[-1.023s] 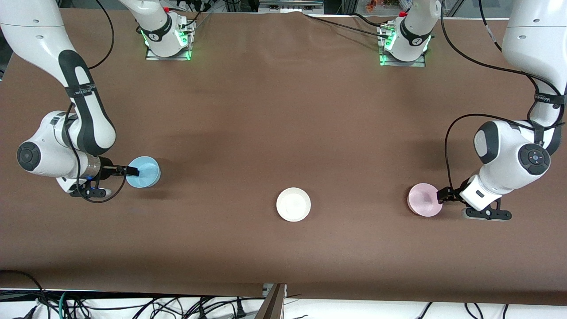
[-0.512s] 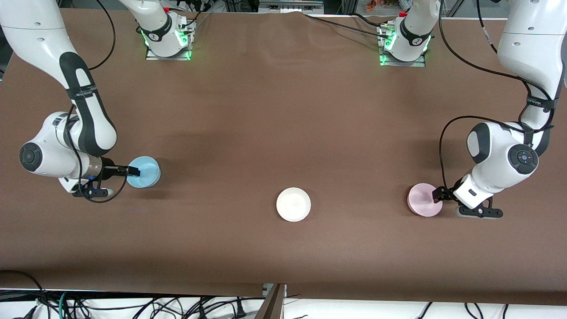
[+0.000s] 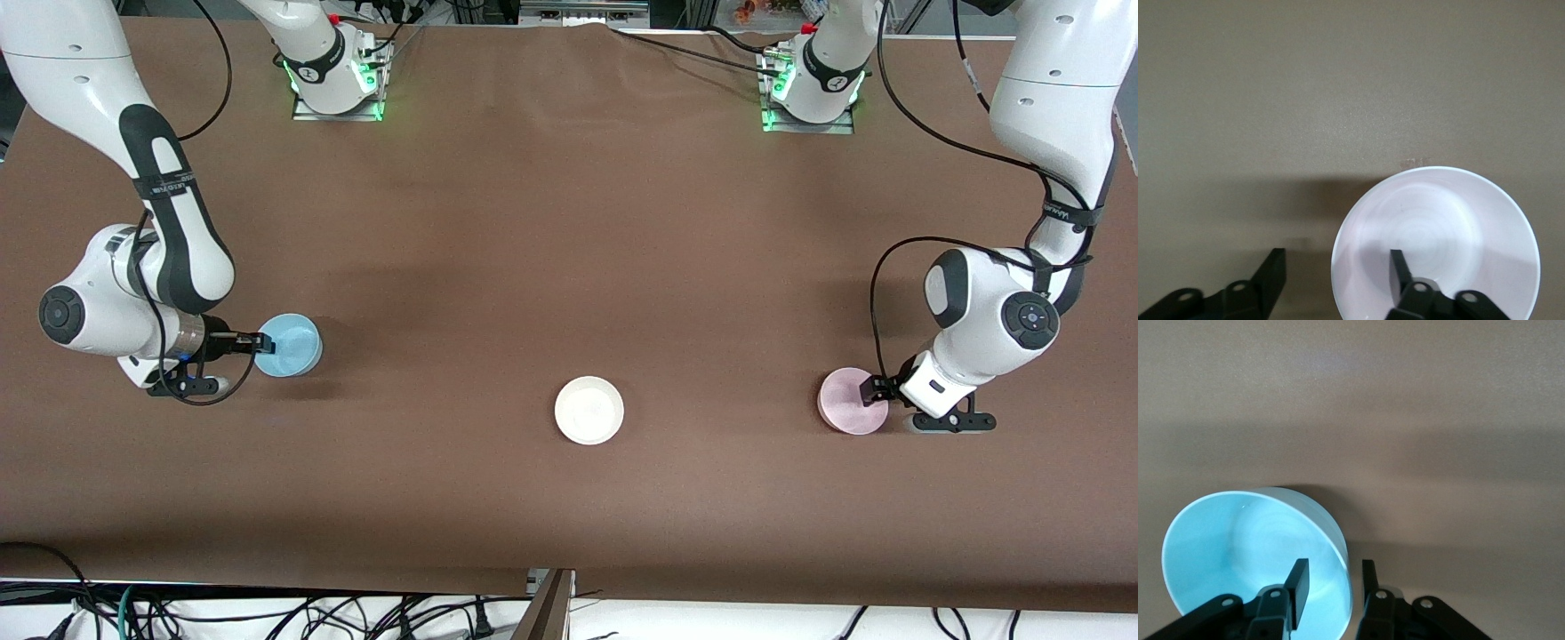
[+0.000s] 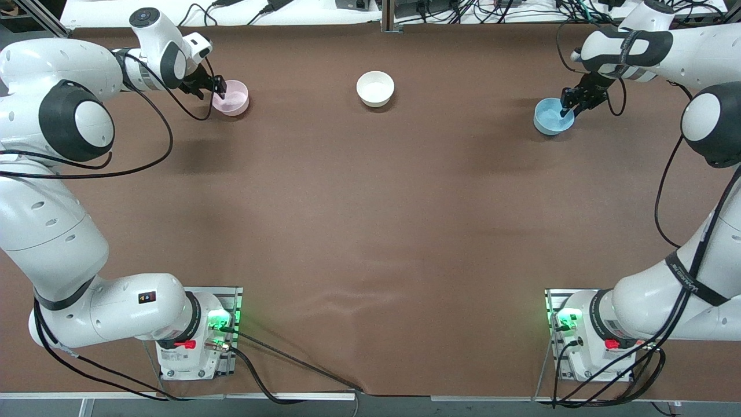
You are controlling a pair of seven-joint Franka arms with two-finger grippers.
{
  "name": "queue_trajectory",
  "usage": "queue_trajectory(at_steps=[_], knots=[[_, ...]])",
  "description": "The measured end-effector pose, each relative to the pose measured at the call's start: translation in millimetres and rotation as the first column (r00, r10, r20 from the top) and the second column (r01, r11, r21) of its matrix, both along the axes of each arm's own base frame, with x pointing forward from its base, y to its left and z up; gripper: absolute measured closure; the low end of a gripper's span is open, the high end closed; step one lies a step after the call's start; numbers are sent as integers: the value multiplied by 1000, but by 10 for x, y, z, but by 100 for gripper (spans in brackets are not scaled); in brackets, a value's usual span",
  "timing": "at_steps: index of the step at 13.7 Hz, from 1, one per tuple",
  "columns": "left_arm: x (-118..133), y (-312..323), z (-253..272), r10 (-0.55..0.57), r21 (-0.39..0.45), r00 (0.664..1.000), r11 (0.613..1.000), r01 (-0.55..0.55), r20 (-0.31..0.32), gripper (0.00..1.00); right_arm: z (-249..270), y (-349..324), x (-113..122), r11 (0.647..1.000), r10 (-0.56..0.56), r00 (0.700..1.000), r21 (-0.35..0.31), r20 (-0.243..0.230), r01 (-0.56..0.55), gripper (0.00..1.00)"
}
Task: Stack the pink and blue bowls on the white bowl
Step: 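Grip the blue bowl with the right gripper while the left gripper grips the pink bowl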
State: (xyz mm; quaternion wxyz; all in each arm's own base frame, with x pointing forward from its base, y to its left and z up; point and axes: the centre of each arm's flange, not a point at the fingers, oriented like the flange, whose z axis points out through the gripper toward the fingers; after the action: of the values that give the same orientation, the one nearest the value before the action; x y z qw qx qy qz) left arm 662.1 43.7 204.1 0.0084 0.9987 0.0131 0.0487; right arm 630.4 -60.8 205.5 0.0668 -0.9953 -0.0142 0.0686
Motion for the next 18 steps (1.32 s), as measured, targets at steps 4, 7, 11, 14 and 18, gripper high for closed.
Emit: queue_trajectory(at_steps=[4,7,11,14,18], knots=[[-9,-14,-16,2,-2,1000,1000,-2,0,40,-5,3,-8,1000,11,1000,3,-5,-11,89],[-8,-25,-14,2,-3,1000,1000,-2,0,46,-1,10,-20,999,30,999,12,-15,-30,97],[-5,-40,-7,0,-4,1000,1000,0,2,59,23,18,-10,999,33,999,17,-22,-33,97],[13,-47,52,-1,-4,1000,1000,1,12,67,164,76,60,998,29,999,53,-45,-26,97],[21,-47,93,-1,-3,1000,1000,1,18,69,436,215,202,995,52,997,85,-55,-47,97]])
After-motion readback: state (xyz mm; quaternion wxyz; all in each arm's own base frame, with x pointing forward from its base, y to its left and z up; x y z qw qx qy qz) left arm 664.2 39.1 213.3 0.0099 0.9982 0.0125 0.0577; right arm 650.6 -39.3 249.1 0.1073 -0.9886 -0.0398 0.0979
